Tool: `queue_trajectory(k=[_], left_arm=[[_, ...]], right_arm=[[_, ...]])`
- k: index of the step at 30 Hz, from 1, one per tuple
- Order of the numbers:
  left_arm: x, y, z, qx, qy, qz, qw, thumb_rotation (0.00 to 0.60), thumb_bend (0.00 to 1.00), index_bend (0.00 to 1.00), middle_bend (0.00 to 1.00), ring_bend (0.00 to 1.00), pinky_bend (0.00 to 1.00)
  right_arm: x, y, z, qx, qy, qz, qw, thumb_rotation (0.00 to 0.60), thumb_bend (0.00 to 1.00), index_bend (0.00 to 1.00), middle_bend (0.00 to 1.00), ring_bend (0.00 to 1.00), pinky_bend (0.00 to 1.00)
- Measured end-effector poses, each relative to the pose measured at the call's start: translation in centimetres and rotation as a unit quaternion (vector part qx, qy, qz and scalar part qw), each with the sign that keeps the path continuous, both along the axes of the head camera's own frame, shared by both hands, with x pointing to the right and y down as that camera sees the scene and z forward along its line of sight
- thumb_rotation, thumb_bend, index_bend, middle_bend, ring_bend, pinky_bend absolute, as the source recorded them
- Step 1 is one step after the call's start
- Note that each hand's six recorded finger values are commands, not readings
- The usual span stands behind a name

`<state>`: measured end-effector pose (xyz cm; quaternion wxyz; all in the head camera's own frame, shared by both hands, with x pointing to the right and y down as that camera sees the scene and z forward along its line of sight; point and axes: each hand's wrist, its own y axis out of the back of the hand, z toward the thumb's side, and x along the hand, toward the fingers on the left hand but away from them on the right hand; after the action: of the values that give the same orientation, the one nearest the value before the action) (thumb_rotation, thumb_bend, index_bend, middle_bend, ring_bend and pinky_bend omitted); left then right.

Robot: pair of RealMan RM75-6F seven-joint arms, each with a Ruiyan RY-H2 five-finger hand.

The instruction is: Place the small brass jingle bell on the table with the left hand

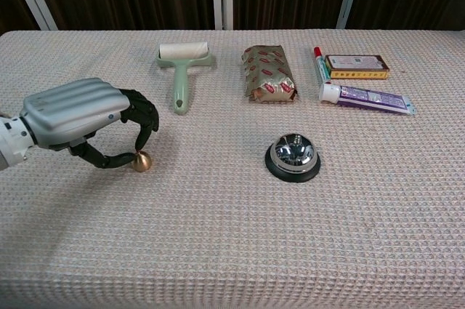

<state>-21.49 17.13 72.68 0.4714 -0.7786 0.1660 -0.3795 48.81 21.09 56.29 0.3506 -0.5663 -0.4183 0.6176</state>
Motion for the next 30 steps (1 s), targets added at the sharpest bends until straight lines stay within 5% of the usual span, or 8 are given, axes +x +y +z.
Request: queue_trajectory(k=[30], left_arm=[[-0.04, -0.13, -0.26, 0.001, 0.001, -0.007, 1.0000, 0.600, 0.43, 0.65, 0.35, 0.27, 0.42]], right_arm=[[0.04, -0.01, 0.16, -0.007, -0.001, 0.001, 1.0000, 0.600, 0.18, 0.00, 0.00, 0.00, 0.00]])
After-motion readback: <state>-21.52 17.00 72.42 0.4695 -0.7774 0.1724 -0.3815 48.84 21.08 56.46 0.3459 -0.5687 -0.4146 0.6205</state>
